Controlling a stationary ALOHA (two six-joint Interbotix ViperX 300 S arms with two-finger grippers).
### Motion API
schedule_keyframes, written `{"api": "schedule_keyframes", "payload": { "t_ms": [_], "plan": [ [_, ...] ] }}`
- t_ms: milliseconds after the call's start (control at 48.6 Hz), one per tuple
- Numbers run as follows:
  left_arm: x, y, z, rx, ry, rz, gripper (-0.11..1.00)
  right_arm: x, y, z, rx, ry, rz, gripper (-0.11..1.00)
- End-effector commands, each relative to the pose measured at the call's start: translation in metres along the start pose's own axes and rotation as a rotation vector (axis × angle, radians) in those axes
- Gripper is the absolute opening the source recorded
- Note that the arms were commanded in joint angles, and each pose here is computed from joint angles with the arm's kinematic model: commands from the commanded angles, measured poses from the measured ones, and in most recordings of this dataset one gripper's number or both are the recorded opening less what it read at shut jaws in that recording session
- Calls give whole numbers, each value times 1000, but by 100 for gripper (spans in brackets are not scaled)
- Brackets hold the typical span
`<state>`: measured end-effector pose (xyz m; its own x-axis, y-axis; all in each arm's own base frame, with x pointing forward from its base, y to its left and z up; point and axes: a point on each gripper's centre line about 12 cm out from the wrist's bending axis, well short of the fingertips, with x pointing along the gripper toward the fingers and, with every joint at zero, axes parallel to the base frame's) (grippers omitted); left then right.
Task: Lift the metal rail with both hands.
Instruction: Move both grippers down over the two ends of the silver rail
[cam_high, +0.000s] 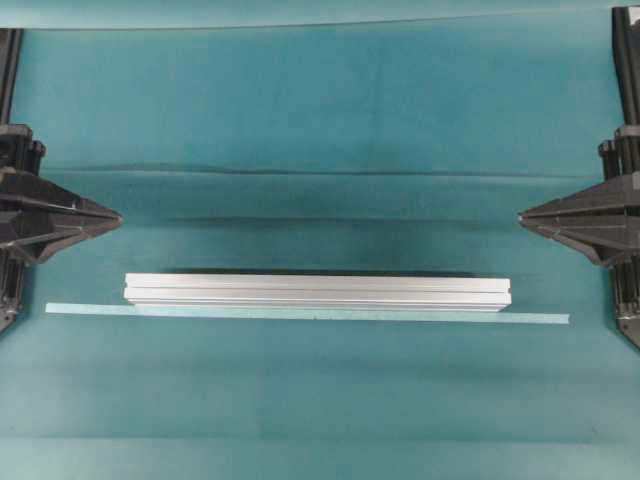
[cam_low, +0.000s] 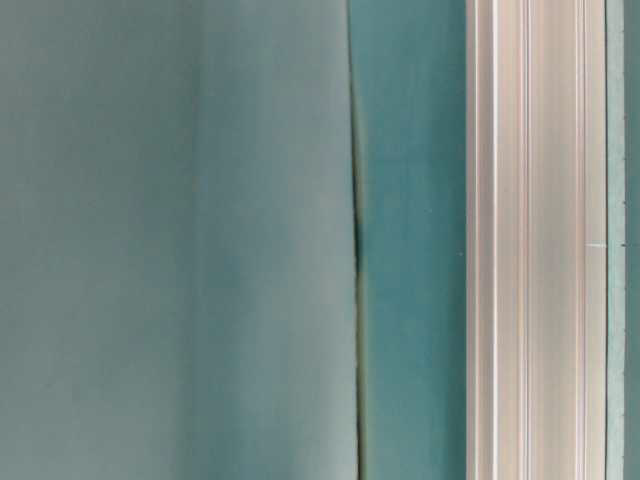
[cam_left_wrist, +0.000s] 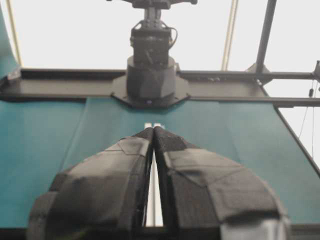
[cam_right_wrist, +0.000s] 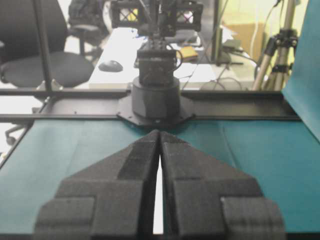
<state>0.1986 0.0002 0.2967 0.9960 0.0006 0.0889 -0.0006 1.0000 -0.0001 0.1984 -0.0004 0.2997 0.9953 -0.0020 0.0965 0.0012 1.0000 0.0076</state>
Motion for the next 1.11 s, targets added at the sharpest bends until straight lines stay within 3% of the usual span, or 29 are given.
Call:
{"api": "schedule_keyframes", "payload": {
  "t_ms": [0,123,288,473,761,925,1090],
  "plan": [
    [7,-1,9,-14,34,-7,14,5,-2,4,44,1,-13,10],
    [13,-1,19,-19,123,-5,2,11,-5,2,233,130,-51,1],
    [17,0,32,-7,233,4,-2,15,-1,-4,267,405,-42,0],
    [31,2,20,-30,481,17,-2,25,-7,-12,387,615,-112,0],
    [63,4,-7,-46,802,40,-2,51,-6,-42,337,916,-133,0],
    [77,7,-23,-46,955,51,-2,63,-3,-58,258,1120,-121,0],
    [91,9,-34,-28,1059,52,-2,79,0,-69,173,1255,-103,0]
  ]
}}
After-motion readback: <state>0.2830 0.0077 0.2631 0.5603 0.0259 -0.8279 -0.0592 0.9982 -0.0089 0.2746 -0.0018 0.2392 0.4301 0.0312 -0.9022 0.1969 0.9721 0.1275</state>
